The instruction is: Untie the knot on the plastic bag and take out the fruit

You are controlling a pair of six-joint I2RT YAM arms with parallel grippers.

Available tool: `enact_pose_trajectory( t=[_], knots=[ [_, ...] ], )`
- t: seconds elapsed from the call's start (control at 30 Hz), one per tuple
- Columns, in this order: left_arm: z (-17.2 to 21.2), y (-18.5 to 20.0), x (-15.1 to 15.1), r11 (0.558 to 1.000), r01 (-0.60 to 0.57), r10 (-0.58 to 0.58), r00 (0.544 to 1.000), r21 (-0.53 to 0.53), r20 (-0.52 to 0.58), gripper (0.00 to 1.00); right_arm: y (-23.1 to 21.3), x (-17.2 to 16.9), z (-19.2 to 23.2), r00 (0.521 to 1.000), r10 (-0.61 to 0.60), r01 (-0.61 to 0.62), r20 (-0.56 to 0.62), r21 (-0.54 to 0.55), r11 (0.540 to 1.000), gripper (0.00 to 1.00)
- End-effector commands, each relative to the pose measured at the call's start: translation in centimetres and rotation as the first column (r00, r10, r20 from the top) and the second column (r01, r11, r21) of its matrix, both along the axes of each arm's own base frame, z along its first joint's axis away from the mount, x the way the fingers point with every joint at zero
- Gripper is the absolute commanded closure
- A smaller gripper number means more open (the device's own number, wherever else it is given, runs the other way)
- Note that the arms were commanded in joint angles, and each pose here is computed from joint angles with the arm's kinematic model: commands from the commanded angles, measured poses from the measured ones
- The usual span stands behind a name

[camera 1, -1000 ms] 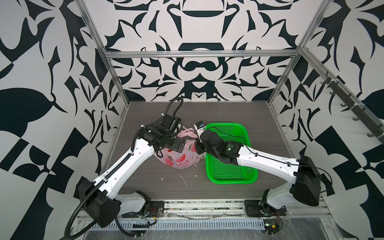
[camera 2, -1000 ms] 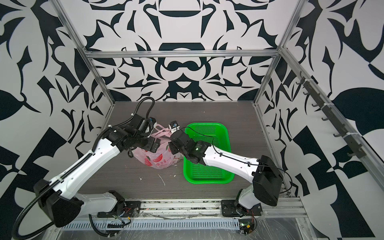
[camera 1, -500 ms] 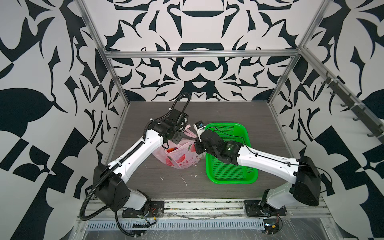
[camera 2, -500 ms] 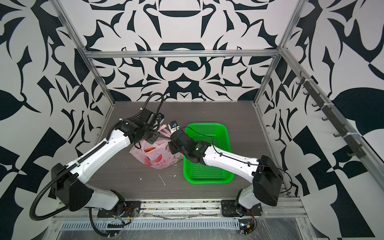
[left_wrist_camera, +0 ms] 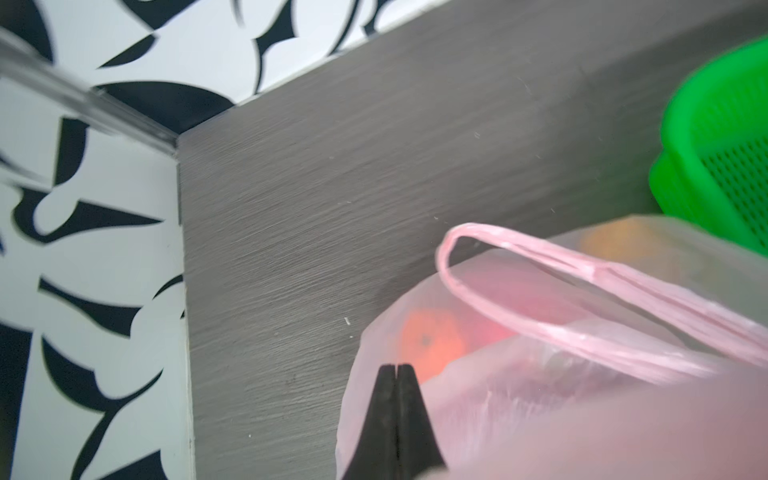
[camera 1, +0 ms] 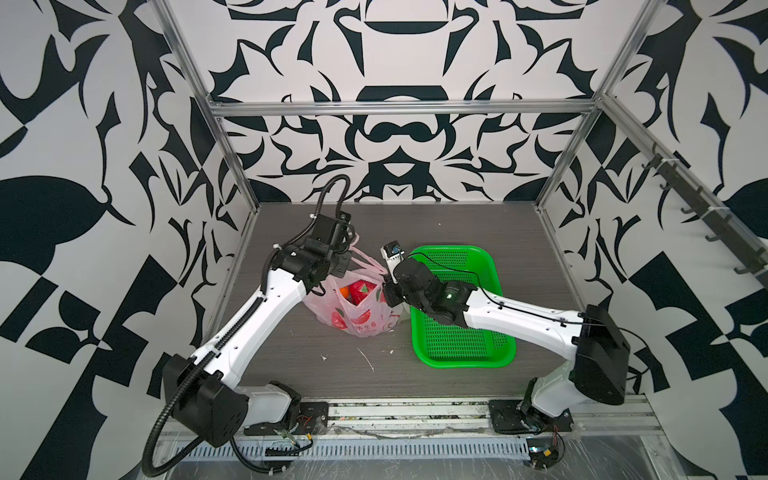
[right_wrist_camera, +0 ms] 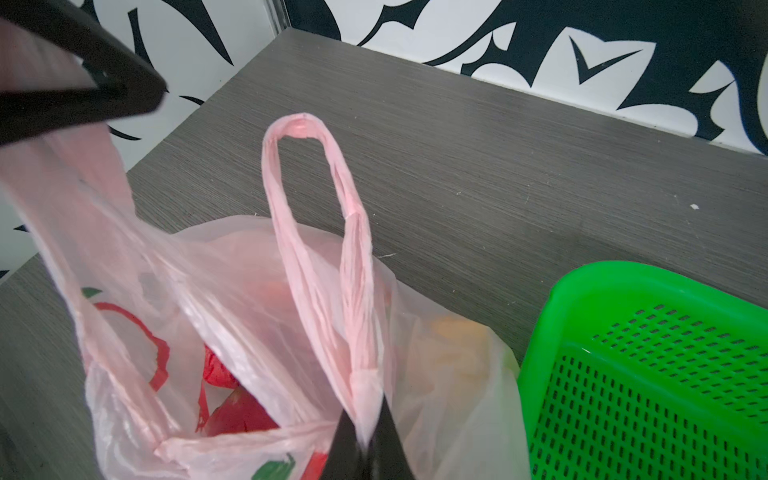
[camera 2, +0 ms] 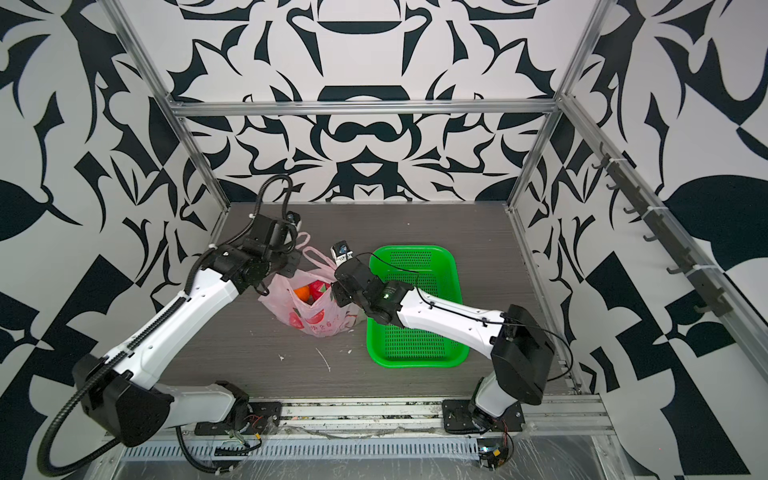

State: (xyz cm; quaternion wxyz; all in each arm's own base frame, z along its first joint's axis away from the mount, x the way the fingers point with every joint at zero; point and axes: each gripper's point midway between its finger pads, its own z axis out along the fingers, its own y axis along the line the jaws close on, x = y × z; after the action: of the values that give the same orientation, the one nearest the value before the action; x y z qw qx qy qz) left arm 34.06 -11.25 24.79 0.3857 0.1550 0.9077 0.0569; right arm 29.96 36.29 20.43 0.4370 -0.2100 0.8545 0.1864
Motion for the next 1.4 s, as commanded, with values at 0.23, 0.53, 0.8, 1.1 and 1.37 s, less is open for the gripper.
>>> enact_pose_trajectory(
  t=[0.23,0.53,0.8,1.1,1.37],
  knots=[
    [3.2,7.0,0.0,0.926,-0.329,0.349,0.933,-0.187,0.089,1.0,3.2,2.8,7.2,0.988,0.005,-0.018,0.152,0.09,0.996,0.57],
    [2.3,9.0,-2.3,0.845,-0.456,0.483,0.875,-0.278,0.03,1.0,4.7,3.4,9.3,0.992,-0.01,-0.002,0.124,0.094,0.996,0.54],
    [1.5,7.6,-3.6,0.829,-0.413,0.44,0.898,-0.378,-0.016,1.0,4.3,0.6,8.8,0.997,-0.077,0.074,0.015,0.132,0.989,0.54],
    [1.2,6.4,-3.4,0.822,-0.38,0.403,0.914,-0.424,-0.039,1.0,6.5,-0.1,8.4,0.999,-0.02,0.025,-0.028,0.154,0.988,0.54],
    [1.1,5.9,-3.2,0.82,-0.369,0.388,0.92,-0.438,-0.049,1.0,7.3,-1.5,7.1,0.999,0.01,-0.006,-0.038,0.108,0.994,0.5]
  ],
)
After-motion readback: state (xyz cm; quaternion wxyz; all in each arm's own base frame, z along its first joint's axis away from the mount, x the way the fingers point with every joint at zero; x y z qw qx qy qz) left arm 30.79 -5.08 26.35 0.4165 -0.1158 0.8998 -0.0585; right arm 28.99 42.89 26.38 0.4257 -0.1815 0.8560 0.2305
